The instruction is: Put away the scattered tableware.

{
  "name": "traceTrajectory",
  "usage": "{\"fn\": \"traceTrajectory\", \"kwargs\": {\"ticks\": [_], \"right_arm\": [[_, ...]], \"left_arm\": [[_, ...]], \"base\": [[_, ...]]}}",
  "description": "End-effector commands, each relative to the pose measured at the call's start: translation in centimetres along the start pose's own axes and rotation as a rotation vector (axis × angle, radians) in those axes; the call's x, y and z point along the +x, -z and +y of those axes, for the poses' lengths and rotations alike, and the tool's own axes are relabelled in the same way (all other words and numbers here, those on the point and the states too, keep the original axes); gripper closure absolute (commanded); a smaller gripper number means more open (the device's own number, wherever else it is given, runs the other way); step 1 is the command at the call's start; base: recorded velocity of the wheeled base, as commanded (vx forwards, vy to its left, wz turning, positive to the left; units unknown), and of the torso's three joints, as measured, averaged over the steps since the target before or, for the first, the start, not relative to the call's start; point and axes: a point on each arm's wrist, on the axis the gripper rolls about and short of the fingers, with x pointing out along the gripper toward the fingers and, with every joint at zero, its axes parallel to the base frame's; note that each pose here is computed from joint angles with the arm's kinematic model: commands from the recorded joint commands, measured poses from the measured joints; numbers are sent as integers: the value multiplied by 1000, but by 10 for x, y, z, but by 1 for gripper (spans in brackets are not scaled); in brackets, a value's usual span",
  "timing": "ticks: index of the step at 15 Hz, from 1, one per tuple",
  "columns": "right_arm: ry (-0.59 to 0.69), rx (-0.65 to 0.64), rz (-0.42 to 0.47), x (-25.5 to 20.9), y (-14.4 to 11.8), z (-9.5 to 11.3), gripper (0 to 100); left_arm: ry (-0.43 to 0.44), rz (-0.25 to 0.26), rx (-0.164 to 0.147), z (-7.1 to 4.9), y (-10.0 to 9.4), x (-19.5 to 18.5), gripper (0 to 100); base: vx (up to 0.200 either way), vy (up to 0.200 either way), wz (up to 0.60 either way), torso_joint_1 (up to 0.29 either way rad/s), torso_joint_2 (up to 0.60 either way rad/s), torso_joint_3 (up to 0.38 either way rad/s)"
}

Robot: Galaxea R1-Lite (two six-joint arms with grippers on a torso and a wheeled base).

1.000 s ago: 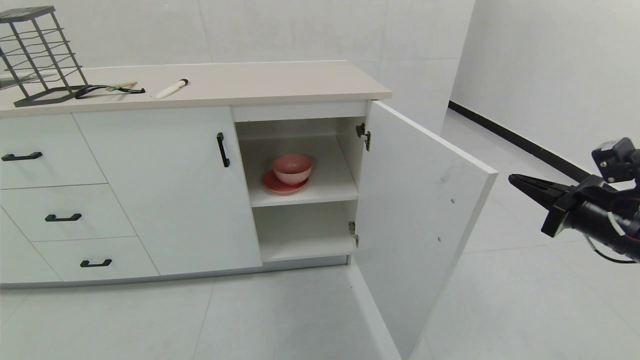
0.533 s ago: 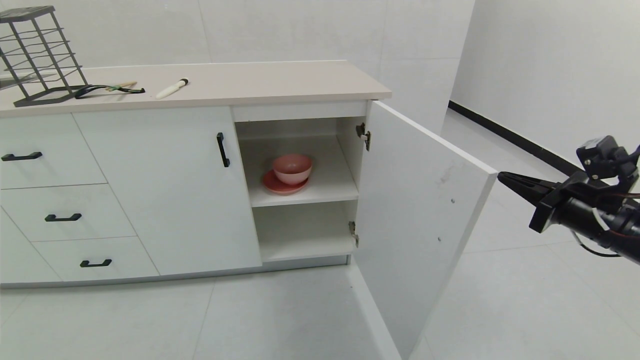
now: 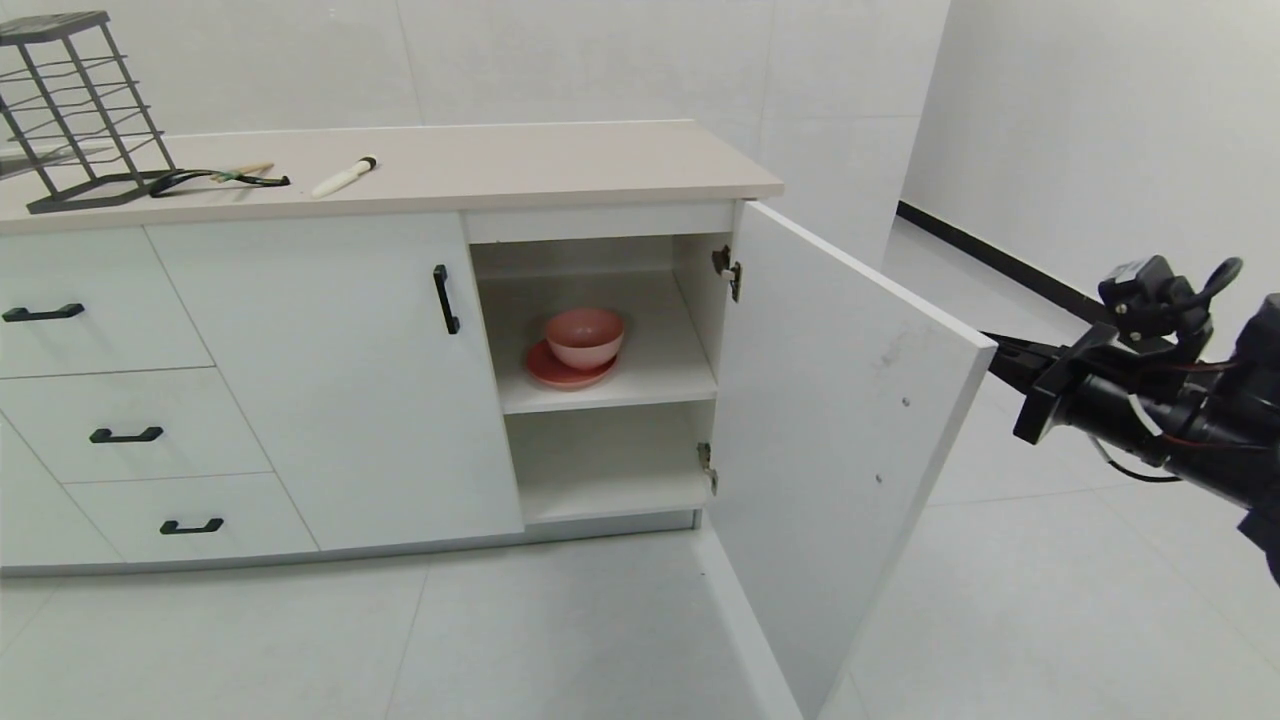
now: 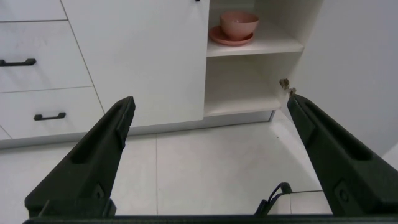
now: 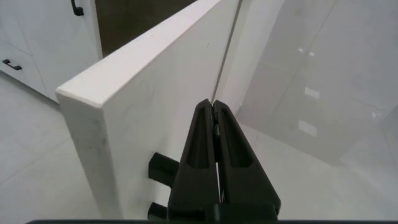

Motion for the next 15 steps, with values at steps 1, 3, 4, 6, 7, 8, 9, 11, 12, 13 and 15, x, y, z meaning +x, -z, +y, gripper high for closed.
{"fn": "traceTrajectory", "kwargs": {"ticks": [1,3,4,6,7,8,9,11,12,13,15], "right_arm": [[-6,1,-2,12,12,-5,100],[-31,-2,-14,16,18,-5,100],[-47,-1,-10,16,20,-4,100],[-49,-3,-11,16,20,-4,100],[-58,-1,-10,17,20,-1,100],[-82,2,-5,18,21,6,100],[-105,7,0,19,21,14,100],[-147,5,-11,21,17,27,100],[-164,5,-14,22,16,32,100],[-179,4,-20,22,13,38,100],[-212,0,-35,25,9,47,100]], "left_arm": [[0,1,0,0,0,0,0],[0,1,0,0,0,0,0],[0,1,0,0,0,0,0],[0,1,0,0,0,0,0],[0,1,0,0,0,0,0],[0,1,0,0,0,0,0],[0,1,0,0,0,0,0],[0,1,0,0,0,0,0],[0,1,0,0,0,0,0],[0,1,0,0,0,0,0],[0,1,-2,0,0,0,0]], "base": [[0,0,0,0,0,0],[0,0,0,0,0,0],[0,0,0,0,0,0],[0,0,0,0,0,0],[0,0,0,0,0,0],[0,0,0,0,0,0],[0,0,0,0,0,0],[0,0,0,0,0,0],[0,0,0,0,0,0],[0,0,0,0,0,0],[0,0,0,0,0,0]]}}
